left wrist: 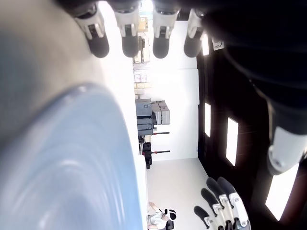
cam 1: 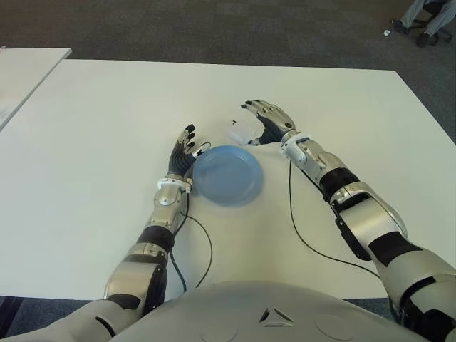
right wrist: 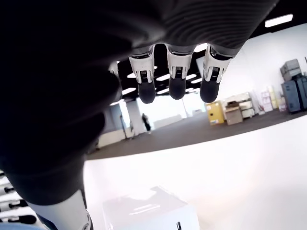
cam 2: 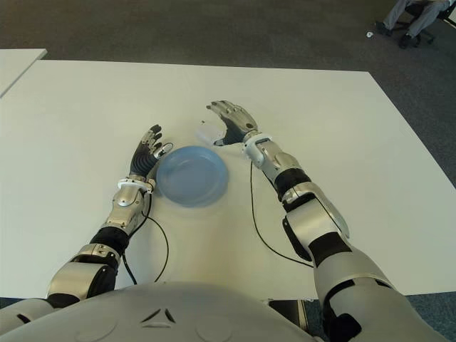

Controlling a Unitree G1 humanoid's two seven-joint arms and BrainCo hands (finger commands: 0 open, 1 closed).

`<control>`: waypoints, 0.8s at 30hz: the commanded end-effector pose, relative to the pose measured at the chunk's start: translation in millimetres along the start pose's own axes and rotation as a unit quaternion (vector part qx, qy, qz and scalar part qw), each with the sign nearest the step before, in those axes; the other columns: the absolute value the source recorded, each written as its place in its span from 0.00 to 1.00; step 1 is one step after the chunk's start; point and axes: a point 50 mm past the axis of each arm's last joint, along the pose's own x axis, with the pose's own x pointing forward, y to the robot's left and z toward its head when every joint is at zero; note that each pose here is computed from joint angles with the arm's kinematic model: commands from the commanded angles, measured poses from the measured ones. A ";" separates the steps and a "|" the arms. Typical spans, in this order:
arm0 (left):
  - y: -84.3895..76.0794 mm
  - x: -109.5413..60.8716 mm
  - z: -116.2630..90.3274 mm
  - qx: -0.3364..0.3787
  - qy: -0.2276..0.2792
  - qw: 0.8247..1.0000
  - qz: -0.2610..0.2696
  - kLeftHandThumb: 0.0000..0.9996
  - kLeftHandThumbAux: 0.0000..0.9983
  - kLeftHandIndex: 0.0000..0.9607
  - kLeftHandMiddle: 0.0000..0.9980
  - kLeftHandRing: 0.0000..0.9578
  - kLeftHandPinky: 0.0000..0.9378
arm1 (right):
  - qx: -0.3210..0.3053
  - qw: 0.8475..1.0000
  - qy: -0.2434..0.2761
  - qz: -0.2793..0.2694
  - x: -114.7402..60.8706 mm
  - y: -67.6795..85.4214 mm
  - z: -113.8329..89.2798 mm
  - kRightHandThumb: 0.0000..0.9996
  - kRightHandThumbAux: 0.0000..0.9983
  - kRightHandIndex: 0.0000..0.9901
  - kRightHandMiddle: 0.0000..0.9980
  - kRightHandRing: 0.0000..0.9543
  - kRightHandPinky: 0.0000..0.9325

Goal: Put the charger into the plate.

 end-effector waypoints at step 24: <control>-5.9 -14.2 -23.8 -0.013 0.063 0.998 -0.001 0.00 0.54 0.00 0.02 0.01 0.01 | -0.094 0.983 0.000 0.159 -10.0 24.7 -16.0 0.00 0.87 0.00 0.00 0.01 0.10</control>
